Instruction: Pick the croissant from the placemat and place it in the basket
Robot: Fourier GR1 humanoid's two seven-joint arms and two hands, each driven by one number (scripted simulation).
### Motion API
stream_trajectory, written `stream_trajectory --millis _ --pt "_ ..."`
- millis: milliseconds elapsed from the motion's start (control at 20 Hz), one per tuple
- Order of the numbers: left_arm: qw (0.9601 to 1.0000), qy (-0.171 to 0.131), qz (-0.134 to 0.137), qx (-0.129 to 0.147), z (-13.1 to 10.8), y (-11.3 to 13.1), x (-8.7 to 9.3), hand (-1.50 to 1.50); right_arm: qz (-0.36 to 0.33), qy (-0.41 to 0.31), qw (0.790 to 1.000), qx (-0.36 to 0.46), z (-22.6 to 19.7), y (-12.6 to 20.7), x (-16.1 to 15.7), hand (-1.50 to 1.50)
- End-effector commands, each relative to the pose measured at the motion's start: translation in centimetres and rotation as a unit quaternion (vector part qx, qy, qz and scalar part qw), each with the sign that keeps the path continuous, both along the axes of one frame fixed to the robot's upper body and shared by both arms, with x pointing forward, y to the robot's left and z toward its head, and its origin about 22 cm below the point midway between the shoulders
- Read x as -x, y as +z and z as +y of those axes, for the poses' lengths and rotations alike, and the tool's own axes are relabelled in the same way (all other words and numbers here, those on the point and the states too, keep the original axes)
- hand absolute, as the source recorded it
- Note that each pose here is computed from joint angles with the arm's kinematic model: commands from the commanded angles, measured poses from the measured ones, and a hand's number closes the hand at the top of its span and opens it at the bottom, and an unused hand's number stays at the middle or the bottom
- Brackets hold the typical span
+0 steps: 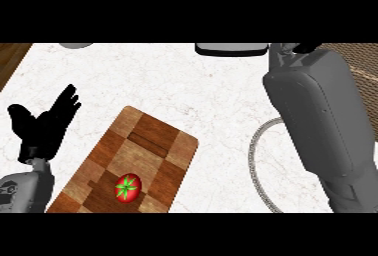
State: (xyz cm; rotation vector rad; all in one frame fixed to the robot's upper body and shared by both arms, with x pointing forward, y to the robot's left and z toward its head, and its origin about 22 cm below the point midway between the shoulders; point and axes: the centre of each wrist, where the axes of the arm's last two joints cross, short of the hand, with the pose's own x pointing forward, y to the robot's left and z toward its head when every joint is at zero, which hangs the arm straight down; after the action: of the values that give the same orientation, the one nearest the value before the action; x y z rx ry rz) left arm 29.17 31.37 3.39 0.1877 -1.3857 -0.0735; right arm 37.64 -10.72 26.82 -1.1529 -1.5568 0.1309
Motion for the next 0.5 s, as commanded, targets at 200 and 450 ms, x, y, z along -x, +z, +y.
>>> stream_trajectory --millis 200,450 --pt "1.0 0.006 0.0 -0.002 0.9 -0.1 0.3 0.0 0.028 -0.104 0.994 0.031 -6.9 -1.1 -3.6 1.5" --pt "0.9999 -0.01 0.001 0.007 -0.7 0.0 0.5 0.0 0.028 -0.116 0.992 0.031 -9.9 -2.4 -4.7 1.5"
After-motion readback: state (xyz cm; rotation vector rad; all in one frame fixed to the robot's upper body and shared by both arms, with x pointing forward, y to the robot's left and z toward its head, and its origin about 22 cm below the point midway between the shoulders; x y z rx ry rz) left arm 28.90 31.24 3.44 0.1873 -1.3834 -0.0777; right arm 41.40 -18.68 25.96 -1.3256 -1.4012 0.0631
